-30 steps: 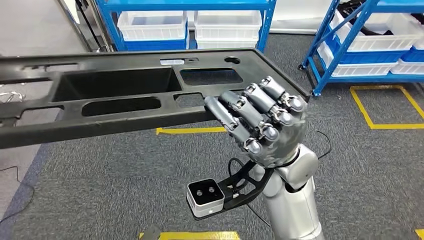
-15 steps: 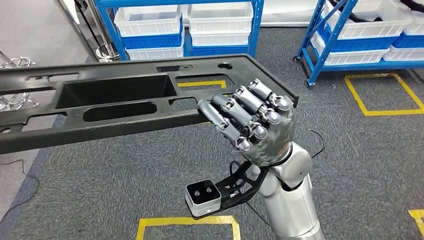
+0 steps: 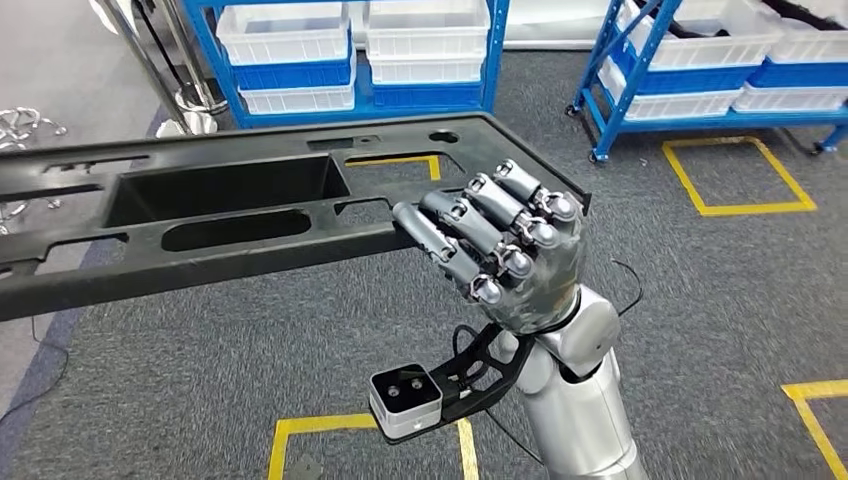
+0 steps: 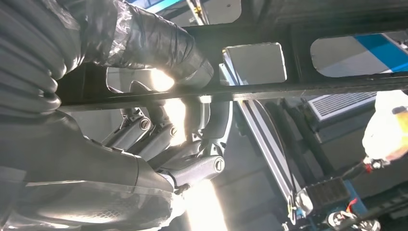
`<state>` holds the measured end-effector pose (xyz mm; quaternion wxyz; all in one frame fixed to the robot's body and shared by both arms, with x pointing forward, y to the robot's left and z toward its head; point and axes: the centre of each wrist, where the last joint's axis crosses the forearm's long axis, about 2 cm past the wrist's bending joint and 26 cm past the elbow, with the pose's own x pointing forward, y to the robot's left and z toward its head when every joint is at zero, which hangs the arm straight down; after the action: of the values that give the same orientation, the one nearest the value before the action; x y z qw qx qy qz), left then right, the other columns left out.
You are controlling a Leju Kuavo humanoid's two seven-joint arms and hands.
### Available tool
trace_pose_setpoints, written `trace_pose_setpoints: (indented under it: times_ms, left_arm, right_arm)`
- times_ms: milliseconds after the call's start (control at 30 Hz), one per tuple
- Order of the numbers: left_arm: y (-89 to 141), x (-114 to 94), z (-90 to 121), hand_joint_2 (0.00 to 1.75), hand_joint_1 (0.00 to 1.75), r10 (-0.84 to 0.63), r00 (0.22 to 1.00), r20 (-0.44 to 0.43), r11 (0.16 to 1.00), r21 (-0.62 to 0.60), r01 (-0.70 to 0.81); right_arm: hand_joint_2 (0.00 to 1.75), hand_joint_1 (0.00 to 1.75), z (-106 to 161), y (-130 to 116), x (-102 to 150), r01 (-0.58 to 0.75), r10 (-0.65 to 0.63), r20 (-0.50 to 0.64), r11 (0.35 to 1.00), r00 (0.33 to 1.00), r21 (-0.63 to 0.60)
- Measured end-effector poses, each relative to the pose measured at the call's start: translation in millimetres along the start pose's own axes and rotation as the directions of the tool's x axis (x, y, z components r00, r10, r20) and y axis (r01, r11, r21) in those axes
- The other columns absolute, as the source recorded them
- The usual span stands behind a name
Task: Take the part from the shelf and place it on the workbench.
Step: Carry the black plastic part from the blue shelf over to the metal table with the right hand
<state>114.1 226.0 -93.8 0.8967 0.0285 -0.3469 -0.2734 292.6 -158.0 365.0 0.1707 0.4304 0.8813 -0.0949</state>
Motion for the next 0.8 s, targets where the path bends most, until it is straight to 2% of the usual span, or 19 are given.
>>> trace_pose_setpoints:
  times_ms: [433,800]
  left_arm:
    - [0.5,-0.3,0.0,1.75,0.00,-0.020,1.000,0.004,1.000,-0.007,0.020]
    - [7.2,-8.5,1.9,1.75,0.00,-0.042,0.999,-0.018,0.999,-0.002,0.042]
  right_arm:
    - [1.75,1.75,2.2,1.5,2.0,0.001,-0.001,0.014,1.000,1.000,0.018]
    - [1.75,1.75,4.0,1.4,4.4,0.007,-0.008,0.011,1.000,1.000,0.023]
